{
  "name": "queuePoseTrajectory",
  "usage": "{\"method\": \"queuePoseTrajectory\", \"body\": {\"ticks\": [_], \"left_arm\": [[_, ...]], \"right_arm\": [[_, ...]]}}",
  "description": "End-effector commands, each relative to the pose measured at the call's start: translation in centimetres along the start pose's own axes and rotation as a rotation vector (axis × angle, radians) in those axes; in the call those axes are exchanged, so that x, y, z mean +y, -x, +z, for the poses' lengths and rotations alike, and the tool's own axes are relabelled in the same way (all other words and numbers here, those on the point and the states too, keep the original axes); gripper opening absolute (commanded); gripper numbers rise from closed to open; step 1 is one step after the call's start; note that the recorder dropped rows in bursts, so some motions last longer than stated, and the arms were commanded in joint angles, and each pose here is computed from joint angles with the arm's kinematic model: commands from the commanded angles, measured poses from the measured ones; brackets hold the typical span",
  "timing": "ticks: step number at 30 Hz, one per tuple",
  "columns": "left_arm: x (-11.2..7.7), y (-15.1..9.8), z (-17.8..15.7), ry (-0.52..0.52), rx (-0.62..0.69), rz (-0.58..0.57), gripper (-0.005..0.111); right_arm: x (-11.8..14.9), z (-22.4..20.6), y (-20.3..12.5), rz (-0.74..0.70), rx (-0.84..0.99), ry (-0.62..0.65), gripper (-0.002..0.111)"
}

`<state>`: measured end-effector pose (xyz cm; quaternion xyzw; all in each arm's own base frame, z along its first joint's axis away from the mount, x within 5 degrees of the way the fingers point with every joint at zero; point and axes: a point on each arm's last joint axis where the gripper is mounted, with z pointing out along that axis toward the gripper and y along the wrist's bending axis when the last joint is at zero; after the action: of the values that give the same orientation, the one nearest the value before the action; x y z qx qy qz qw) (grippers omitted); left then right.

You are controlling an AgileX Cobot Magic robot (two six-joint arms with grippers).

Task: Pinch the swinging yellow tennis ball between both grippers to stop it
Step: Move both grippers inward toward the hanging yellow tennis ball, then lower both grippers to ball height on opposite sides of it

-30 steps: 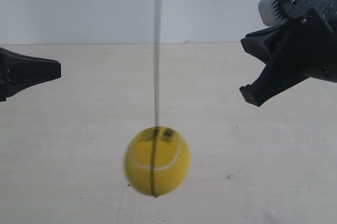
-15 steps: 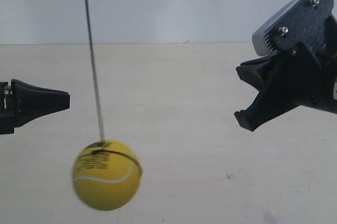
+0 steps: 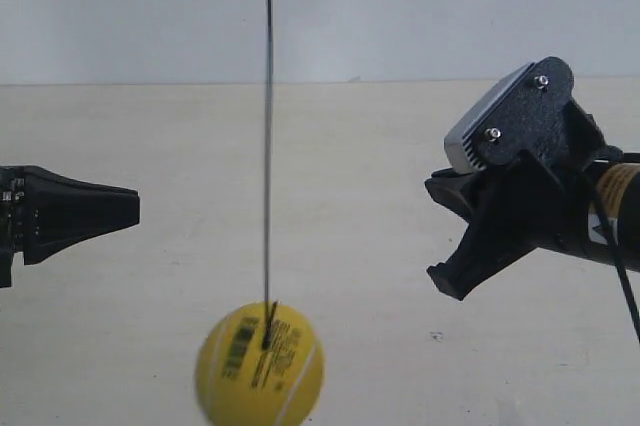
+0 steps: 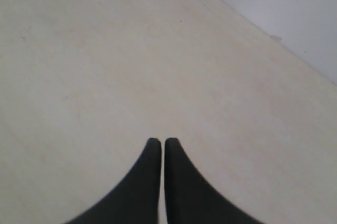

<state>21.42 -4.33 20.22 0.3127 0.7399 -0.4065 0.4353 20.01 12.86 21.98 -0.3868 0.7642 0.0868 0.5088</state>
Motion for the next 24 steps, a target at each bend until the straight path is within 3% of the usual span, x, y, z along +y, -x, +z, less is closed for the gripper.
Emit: {"method": "queuePoseTrajectory", "body": {"ticks": [1,8,12,24], "left_arm": [[-0.2,-0.1,0.1,-0.021,0.001,0.006,0.005],[-0.8,-1.3,0.1,-0.059,0.066,0.035,0.005],[-1.7,-2.7,0.1,-0.071,0.074,0.043,0.005],[-3.2,-1.5,-0.6,-0.028,0.013,0.108,0.005]], "right_arm": [[0.7,-0.2,-0.9,-0.016,-0.007,0.028,0.0],[2.7,-1.0,-0.9,-0.08,-0.051,0.152,0.0],[2.6,-3.2,0.5,-0.087,-0.143,0.147,0.0],[2.8,-5.2,0.9,-0.06,-0.227,0.148,0.0]]}}
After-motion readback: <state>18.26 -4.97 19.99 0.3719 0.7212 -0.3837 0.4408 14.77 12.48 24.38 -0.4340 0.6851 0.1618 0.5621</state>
